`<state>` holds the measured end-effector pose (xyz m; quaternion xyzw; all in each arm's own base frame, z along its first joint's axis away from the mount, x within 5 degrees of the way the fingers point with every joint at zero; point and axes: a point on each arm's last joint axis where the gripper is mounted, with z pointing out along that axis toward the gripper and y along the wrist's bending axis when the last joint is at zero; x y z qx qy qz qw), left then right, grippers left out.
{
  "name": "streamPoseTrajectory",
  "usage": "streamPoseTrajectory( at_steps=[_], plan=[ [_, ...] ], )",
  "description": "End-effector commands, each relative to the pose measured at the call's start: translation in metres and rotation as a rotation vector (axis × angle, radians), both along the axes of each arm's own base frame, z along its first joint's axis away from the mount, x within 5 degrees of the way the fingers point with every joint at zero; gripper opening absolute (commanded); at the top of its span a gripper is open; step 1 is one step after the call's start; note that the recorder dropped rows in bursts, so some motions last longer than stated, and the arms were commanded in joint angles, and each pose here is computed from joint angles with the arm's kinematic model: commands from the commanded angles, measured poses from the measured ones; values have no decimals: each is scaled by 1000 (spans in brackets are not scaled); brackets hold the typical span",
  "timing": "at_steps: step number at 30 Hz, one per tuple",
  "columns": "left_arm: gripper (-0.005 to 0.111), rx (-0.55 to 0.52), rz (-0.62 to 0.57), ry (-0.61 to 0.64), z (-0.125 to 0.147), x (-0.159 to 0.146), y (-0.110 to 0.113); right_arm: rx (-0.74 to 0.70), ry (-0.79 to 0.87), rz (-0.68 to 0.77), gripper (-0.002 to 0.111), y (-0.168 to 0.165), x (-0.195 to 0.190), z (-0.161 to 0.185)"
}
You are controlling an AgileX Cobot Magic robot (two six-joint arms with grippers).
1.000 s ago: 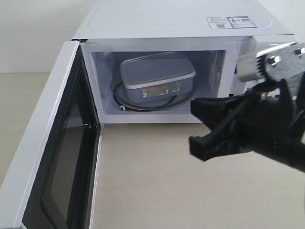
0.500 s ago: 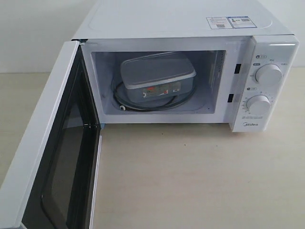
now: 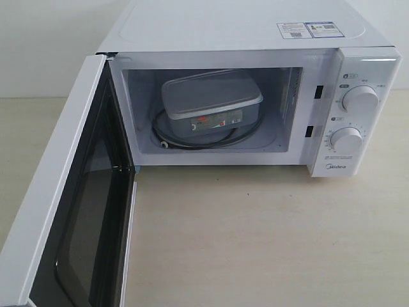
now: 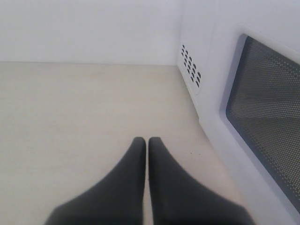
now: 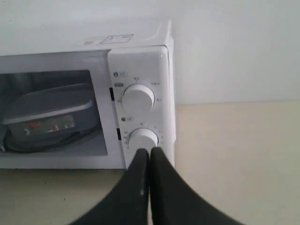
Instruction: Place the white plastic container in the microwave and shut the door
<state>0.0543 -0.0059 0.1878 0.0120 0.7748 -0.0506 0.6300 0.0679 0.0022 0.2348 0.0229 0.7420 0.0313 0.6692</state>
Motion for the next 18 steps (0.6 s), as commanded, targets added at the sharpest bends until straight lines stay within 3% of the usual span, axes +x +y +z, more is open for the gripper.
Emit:
streamPoseTrajectory(
  at_steps=[1, 7, 18],
  plan=[
    [4, 9, -7, 4, -1, 0, 0, 60, 29, -15, 0, -1, 0, -17],
    [4, 9, -7, 4, -1, 0, 0, 105, 32, 3, 0, 1, -1, -36],
    [4, 9, -7, 4, -1, 0, 0, 74, -11, 8, 0, 0, -7, -36]
  ],
)
